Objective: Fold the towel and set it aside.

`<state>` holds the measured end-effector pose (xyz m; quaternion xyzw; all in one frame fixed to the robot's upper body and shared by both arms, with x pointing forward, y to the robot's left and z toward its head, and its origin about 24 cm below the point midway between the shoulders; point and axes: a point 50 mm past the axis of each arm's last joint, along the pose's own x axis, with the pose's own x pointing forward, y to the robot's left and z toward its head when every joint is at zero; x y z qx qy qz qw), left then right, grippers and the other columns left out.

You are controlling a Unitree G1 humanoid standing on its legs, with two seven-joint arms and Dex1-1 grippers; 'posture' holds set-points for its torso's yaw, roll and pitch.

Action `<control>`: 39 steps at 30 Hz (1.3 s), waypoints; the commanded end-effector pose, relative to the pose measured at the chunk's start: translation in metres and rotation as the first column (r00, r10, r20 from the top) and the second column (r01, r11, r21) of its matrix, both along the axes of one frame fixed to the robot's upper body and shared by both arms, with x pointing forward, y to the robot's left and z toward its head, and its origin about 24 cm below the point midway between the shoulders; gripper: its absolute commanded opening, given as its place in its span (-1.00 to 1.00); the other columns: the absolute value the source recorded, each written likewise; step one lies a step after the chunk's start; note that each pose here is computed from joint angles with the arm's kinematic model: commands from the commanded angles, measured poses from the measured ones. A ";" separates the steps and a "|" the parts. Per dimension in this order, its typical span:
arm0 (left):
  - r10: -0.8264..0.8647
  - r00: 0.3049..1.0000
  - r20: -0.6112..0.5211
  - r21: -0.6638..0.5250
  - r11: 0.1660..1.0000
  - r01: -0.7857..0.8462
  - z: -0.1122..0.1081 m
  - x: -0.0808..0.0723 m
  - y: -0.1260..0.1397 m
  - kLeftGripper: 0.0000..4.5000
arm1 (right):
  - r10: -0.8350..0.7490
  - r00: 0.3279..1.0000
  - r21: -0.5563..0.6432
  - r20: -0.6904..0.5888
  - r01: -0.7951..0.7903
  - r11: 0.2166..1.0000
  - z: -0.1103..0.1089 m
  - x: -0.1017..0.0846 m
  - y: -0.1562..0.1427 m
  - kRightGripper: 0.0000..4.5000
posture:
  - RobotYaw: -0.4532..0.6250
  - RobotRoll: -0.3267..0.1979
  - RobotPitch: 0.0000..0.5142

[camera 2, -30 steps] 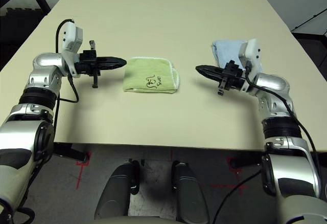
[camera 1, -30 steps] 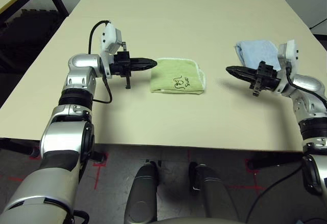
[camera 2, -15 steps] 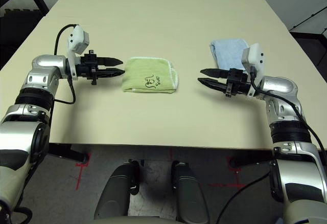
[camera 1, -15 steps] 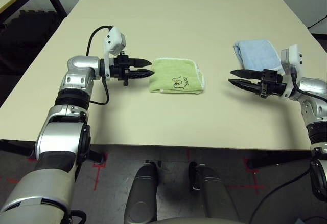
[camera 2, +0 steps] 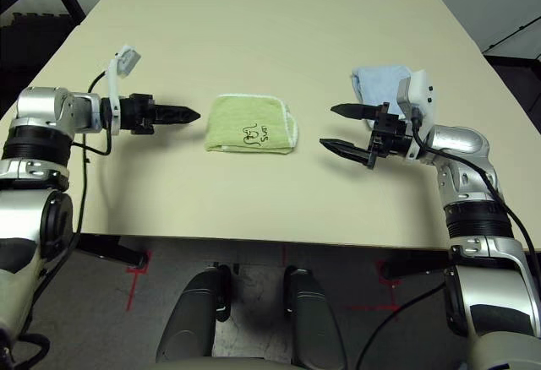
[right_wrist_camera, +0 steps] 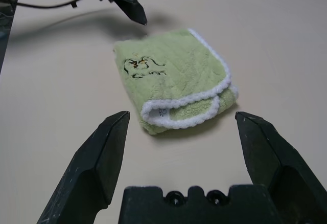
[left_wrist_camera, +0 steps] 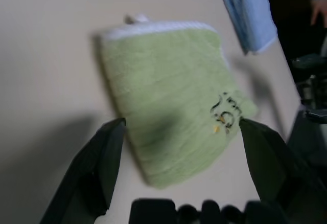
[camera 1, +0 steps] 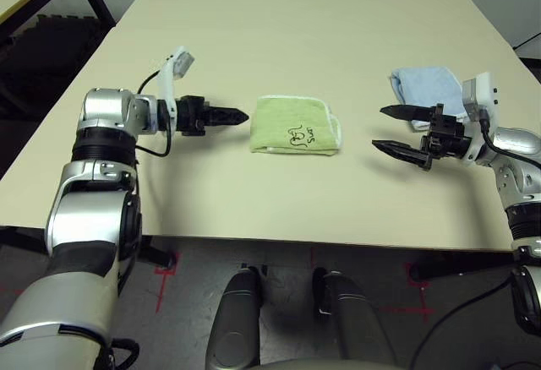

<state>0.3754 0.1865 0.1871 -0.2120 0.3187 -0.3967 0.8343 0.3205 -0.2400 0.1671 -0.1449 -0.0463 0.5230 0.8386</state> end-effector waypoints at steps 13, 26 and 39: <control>0.070 0.997 -0.019 0.154 0.986 -0.066 -0.020 0.006 0.014 1.00 | -0.004 1.000 0.007 0.013 0.004 1.000 0.001 -0.009 0.000 0.99 | -0.06 0.25 -0.36; 0.032 0.999 -0.044 0.152 0.988 -0.025 -0.029 0.007 -0.001 1.00 | 0.007 1.000 0.016 0.018 -0.007 1.000 0.001 -0.006 0.005 0.99 | -0.06 0.25 -0.33; -0.096 0.994 -0.052 0.139 0.985 0.103 -0.040 0.010 -0.068 0.83 | -0.030 0.999 0.018 0.038 0.029 0.999 0.005 -0.011 0.000 1.00 | -0.14 0.25 -0.33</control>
